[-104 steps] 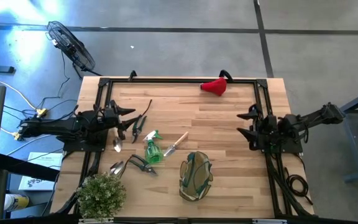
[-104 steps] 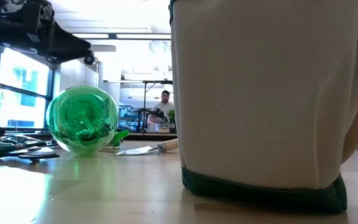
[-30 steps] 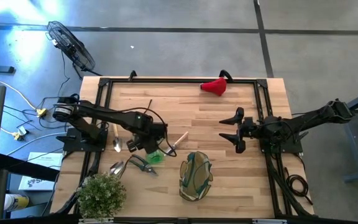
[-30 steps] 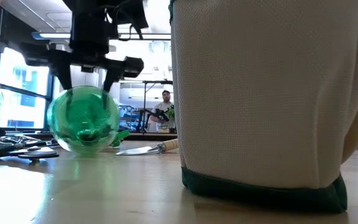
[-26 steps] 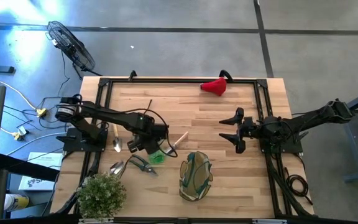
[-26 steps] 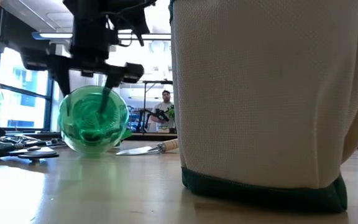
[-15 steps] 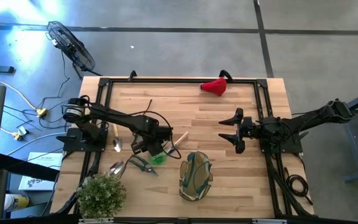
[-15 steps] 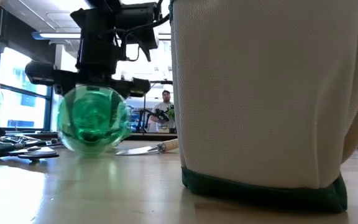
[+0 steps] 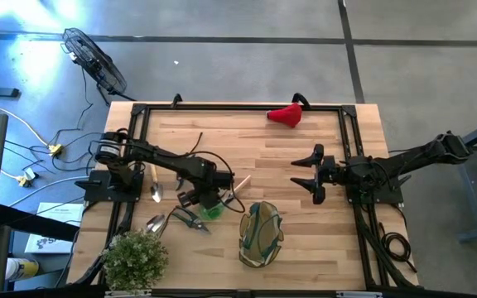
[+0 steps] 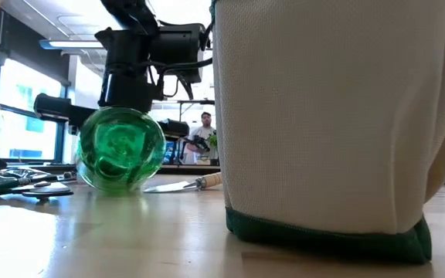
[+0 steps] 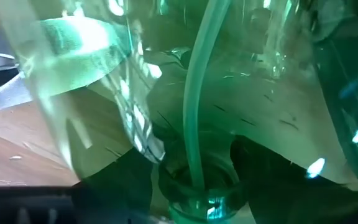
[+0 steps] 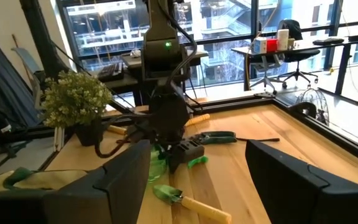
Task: Pick & Place Garden tools in Gardening bag
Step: Put the green spray bottle into the green gardening bag
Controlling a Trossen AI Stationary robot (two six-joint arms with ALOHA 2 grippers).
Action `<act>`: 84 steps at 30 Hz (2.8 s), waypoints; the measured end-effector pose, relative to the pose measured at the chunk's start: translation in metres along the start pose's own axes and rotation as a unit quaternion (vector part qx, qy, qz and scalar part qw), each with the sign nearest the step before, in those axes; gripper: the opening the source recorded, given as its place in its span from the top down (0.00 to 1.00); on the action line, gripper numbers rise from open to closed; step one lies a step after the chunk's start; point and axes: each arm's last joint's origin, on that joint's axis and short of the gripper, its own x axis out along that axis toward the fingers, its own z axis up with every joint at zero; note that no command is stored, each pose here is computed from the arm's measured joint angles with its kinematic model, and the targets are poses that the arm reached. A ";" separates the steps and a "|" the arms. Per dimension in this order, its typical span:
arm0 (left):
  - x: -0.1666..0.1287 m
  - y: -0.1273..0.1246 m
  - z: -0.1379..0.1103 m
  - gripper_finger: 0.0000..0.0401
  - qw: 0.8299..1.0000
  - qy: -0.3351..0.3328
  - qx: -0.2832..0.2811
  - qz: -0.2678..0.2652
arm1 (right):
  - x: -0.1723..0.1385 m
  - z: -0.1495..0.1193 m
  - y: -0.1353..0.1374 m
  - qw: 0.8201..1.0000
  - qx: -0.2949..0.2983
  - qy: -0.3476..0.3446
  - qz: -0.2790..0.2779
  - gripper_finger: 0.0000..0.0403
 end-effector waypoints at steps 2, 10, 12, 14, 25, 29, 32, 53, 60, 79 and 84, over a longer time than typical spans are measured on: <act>0.000 0.000 0.000 0.52 1.000 -0.001 -0.003 0.001 | 0.000 0.000 0.000 1.000 -0.001 0.000 -0.004 0.36; 0.000 0.001 0.000 0.67 1.000 0.013 -0.013 0.014 | 0.000 0.000 -0.002 1.000 -0.002 -0.002 -0.026 0.36; 0.000 0.002 0.000 0.67 0.999 0.027 -0.022 0.025 | 0.000 0.000 -0.002 1.000 -0.001 -0.002 -0.025 0.36; 0.001 0.002 -0.001 0.67 0.998 0.038 -0.033 0.032 | 0.000 0.000 -0.002 1.000 -0.001 -0.002 -0.025 0.36; -0.038 -0.005 -0.018 0.67 0.957 0.215 -0.056 0.184 | 0.000 0.000 -0.001 1.000 0.015 -0.001 -0.023 0.36; -0.057 -0.014 -0.025 0.67 0.939 0.269 -0.052 0.210 | 0.000 -0.001 -0.001 0.999 0.024 0.000 -0.023 0.36; -0.069 -0.022 -0.028 0.67 0.923 0.302 -0.046 0.236 | 0.000 -0.001 -0.001 0.999 0.024 0.000 -0.023 0.36; -0.125 -0.047 0.046 0.67 0.732 0.456 0.066 0.502 | 0.000 -0.001 0.002 0.997 0.071 0.010 0.028 0.36; -0.143 -0.063 0.074 0.67 0.737 0.437 0.149 0.494 | 0.000 0.000 0.004 0.993 0.104 0.013 0.061 0.36; -0.165 -0.049 0.119 0.67 0.753 0.242 0.199 0.579 | 0.022 0.033 0.024 0.965 0.029 -0.137 0.221 0.36; -0.215 -0.064 0.115 0.67 0.724 0.066 0.245 0.642 | 0.036 0.038 0.029 0.968 -0.001 -0.129 0.216 0.36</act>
